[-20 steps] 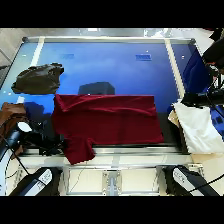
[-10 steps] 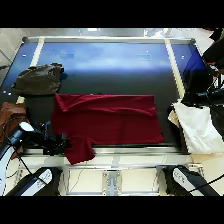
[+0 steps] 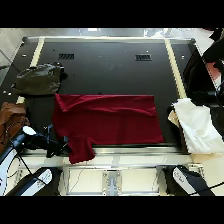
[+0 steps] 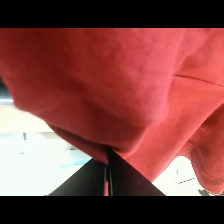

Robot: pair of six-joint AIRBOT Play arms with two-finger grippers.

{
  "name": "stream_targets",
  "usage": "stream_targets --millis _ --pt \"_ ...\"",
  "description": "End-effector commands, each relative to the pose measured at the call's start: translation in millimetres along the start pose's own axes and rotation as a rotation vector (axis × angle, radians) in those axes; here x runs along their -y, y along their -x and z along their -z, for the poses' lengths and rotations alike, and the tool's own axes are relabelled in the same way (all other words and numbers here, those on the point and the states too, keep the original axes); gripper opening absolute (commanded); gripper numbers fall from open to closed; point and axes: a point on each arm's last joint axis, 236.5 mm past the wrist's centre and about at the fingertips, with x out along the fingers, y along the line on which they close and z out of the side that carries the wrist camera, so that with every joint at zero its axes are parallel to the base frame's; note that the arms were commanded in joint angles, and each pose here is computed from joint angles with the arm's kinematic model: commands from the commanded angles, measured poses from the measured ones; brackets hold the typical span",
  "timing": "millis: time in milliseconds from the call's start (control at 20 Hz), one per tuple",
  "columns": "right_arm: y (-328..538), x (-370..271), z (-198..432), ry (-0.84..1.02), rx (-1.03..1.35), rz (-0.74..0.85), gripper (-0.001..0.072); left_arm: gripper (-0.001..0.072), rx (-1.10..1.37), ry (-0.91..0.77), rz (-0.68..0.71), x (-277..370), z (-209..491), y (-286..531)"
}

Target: Fold the shirts.

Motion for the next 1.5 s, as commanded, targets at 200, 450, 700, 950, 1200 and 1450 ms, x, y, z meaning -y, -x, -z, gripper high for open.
stream_targets --millis 200,450,700,950,1200,1450 --pt "-103.9 -54.1 192.6 -0.425 -0.428 -0.392 0.0441 0.0013 0.003 -0.032 0.074 17.1 -0.4 0.2" --pt "-118.7 -80.8 182.2 -0.569 -0.447 -0.542 0.0503 0.0013 0.016 -0.031 0.087 20.2 -3.2 0.7" --pt "-141.9 -99.8 197.0 -0.519 -0.556 -0.546 0.0496 0.0014 0.018 -0.029 0.093 21.6 -3.6 0.7" --pt "-144.1 -97.0 209.8 -0.487 -0.617 -0.527 0.0477 0.0014 0.016 -0.029 0.093 21.7 -3.2 0.7" --pt "-145.5 -95.4 205.9 -0.509 -0.610 -0.516 0.0463 0.0014 0.017 -0.029 0.093 21.6 -3.3 0.7" --pt "-162.0 -82.6 193.3 -0.564 -0.535 -0.449 0.0264 0.0014 0.020 -0.028 0.093 21.5 -4.0 0.7"
